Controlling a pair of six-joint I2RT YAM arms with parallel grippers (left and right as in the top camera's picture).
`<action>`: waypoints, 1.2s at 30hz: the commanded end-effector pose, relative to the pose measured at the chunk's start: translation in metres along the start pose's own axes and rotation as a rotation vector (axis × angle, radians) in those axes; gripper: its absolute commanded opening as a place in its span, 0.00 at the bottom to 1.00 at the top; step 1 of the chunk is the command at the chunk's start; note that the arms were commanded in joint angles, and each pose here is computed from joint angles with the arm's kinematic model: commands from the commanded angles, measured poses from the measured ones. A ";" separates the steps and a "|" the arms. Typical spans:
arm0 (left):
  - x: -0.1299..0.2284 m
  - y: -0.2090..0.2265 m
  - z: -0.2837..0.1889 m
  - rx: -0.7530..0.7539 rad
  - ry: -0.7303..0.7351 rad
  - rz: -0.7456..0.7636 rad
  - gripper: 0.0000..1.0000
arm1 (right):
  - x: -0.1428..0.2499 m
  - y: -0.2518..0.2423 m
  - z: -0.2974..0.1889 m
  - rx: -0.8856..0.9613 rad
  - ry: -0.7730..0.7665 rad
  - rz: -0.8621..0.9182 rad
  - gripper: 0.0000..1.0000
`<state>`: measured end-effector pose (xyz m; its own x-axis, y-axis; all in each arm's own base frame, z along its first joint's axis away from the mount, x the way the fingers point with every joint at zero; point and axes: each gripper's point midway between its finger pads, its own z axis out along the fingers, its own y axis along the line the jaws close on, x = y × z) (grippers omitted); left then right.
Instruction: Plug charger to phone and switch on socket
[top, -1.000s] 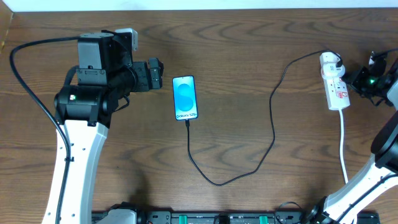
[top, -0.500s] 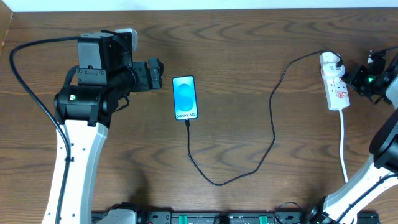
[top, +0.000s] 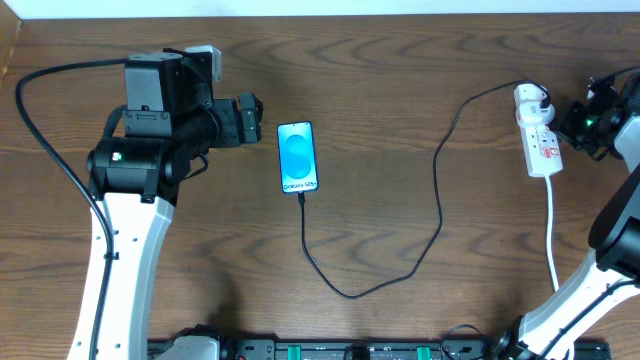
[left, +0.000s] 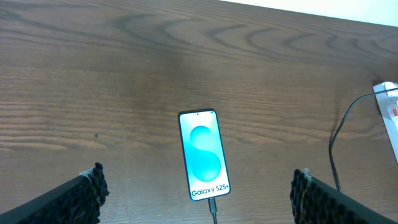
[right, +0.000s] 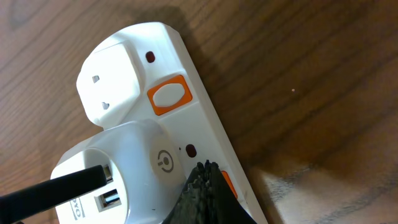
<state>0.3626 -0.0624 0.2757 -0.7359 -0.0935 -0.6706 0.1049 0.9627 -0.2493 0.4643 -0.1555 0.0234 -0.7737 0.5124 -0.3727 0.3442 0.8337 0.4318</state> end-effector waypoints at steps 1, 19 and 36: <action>-0.002 0.002 -0.003 -0.008 -0.009 -0.006 0.95 | 0.062 0.032 0.029 -0.090 0.191 0.018 0.01; -0.002 0.001 -0.003 -0.007 -0.008 -0.006 0.95 | 0.083 0.049 0.036 -0.092 0.258 0.017 0.01; -0.002 0.002 -0.003 -0.008 -0.008 -0.006 0.95 | 0.043 0.015 0.012 0.011 0.128 0.104 0.01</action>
<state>0.3625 -0.0625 0.2757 -0.7362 -0.0935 -0.6703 0.1050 0.9626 -0.2496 0.4562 -0.1498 0.0243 -0.7648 0.5489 -0.3374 0.4290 0.8245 0.3690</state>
